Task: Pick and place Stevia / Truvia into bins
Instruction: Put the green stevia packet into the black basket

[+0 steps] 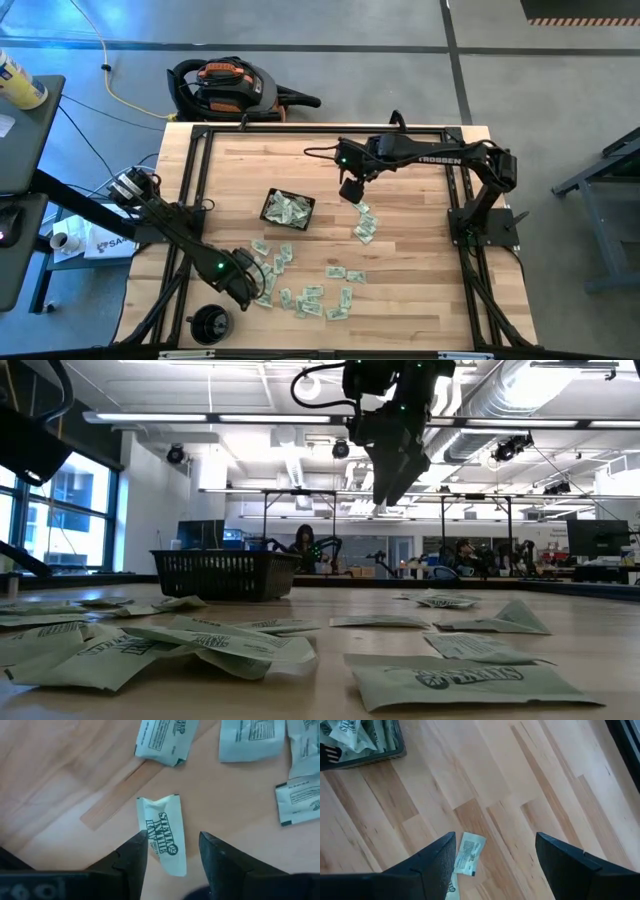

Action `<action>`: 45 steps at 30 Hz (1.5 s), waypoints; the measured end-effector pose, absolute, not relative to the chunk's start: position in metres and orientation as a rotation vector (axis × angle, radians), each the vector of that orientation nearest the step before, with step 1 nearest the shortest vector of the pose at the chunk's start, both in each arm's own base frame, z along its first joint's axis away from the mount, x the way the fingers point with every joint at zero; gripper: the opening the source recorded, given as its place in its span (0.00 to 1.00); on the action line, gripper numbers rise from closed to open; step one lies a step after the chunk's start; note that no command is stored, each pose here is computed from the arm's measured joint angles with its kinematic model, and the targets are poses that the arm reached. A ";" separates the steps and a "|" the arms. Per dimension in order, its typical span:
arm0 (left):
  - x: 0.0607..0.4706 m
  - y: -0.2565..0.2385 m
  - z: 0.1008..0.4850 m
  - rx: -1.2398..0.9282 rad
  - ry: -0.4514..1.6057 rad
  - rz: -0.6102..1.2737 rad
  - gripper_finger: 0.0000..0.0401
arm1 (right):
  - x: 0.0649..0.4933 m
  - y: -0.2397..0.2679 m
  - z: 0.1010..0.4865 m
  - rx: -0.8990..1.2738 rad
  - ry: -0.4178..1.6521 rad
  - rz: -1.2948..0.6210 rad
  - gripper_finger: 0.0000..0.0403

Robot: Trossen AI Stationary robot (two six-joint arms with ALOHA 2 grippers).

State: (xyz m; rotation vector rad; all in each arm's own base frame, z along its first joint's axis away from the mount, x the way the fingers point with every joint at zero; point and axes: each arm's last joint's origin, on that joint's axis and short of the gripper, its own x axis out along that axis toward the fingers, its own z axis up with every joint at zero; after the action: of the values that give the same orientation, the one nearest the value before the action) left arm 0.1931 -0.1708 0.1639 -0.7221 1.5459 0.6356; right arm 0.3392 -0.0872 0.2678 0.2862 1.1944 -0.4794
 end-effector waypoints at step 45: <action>0.179 -0.154 0.151 -0.533 1.532 0.686 0.07 | 0.338 -0.090 0.268 0.148 1.211 -0.524 0.65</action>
State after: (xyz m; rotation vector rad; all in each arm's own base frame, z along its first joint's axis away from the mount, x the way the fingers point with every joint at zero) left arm 0.1793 -0.1543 0.1506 -0.5326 1.5322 0.6862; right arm 0.3381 -0.0896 0.2682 0.1475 1.2114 -0.5239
